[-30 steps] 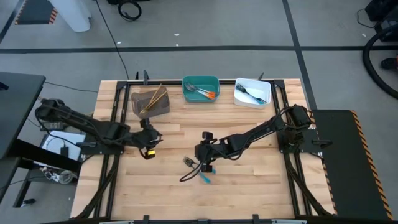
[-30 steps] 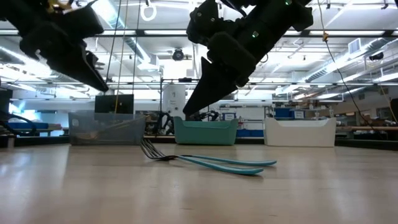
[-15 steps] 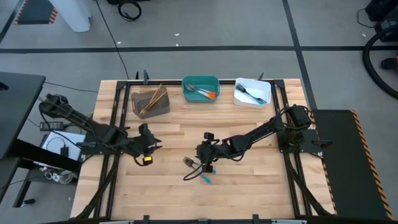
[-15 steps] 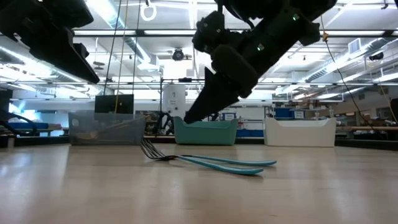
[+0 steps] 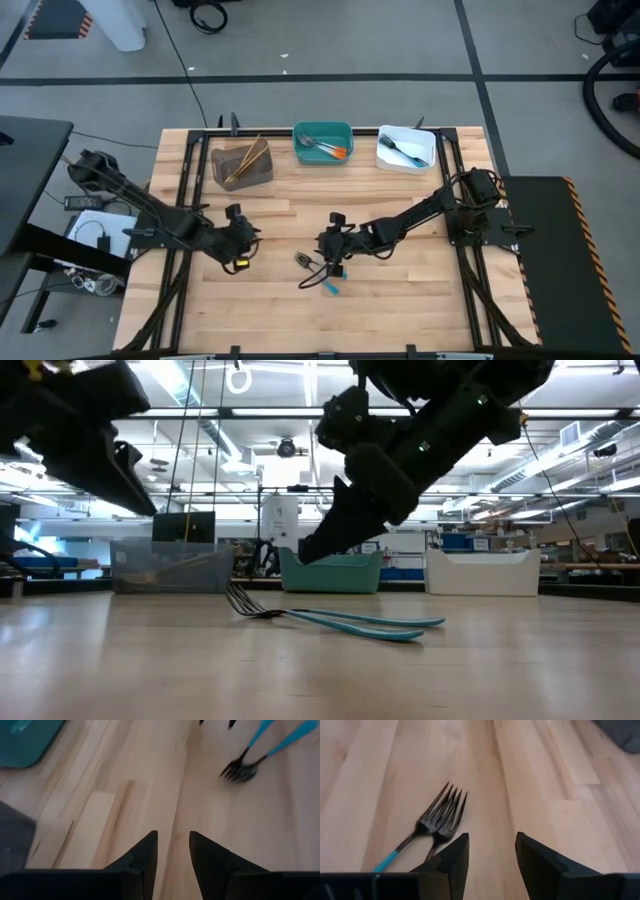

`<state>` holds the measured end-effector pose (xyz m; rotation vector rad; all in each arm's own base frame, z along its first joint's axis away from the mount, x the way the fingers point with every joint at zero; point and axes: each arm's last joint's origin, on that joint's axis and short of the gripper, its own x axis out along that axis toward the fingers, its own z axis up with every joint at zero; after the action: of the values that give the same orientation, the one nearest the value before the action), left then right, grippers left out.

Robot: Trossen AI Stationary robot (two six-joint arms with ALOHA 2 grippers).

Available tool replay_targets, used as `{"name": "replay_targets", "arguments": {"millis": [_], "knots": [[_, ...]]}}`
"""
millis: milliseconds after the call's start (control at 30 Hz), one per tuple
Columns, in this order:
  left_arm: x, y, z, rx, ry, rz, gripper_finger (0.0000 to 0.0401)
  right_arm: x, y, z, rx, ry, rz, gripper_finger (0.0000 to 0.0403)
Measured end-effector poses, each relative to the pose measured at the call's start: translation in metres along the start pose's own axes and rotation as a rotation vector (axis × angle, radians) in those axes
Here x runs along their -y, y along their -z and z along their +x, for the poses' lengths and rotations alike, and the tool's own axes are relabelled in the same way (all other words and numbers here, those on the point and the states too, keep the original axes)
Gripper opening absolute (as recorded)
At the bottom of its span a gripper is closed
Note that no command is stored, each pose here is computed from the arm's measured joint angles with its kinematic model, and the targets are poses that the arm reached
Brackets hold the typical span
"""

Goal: Sort silverware by color (type)
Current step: Put the blue fork into the white bin

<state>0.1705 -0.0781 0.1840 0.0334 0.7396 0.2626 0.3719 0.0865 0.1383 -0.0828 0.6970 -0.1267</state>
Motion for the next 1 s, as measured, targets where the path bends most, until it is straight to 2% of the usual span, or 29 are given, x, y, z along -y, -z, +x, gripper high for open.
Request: {"name": "replay_targets", "arguments": {"millis": [133, 233, 433, 633, 1000], "knots": [[0.002, 0.006, 0.007, -0.054, -0.029, 0.042, 0.0121, 0.001, 0.007, 0.001, -0.001, -0.075, -0.021, 0.0167], [0.002, 0.009, 0.01, -0.076, -0.043, 0.069, 0.0121, 0.004, 0.012, 0.002, 0.075, -0.114, -0.018, 0.0167], [0.003, 0.012, 0.015, -0.031, -0.046, 0.051, 0.0121, 0.011, 0.021, 0.003, 0.143, -0.042, -0.056, 0.0167], [0.003, 0.021, 0.021, 0.023, -0.025, 0.017, 0.0121, 0.009, 0.02, 0.002, 0.148, -0.042, -0.039, 0.0167], [0.011, 0.022, 0.025, 0.035, -0.011, 0.026, 0.0121, -0.016, 0.016, 0.014, 0.15, 0.007, -0.015, 0.0167]]}}
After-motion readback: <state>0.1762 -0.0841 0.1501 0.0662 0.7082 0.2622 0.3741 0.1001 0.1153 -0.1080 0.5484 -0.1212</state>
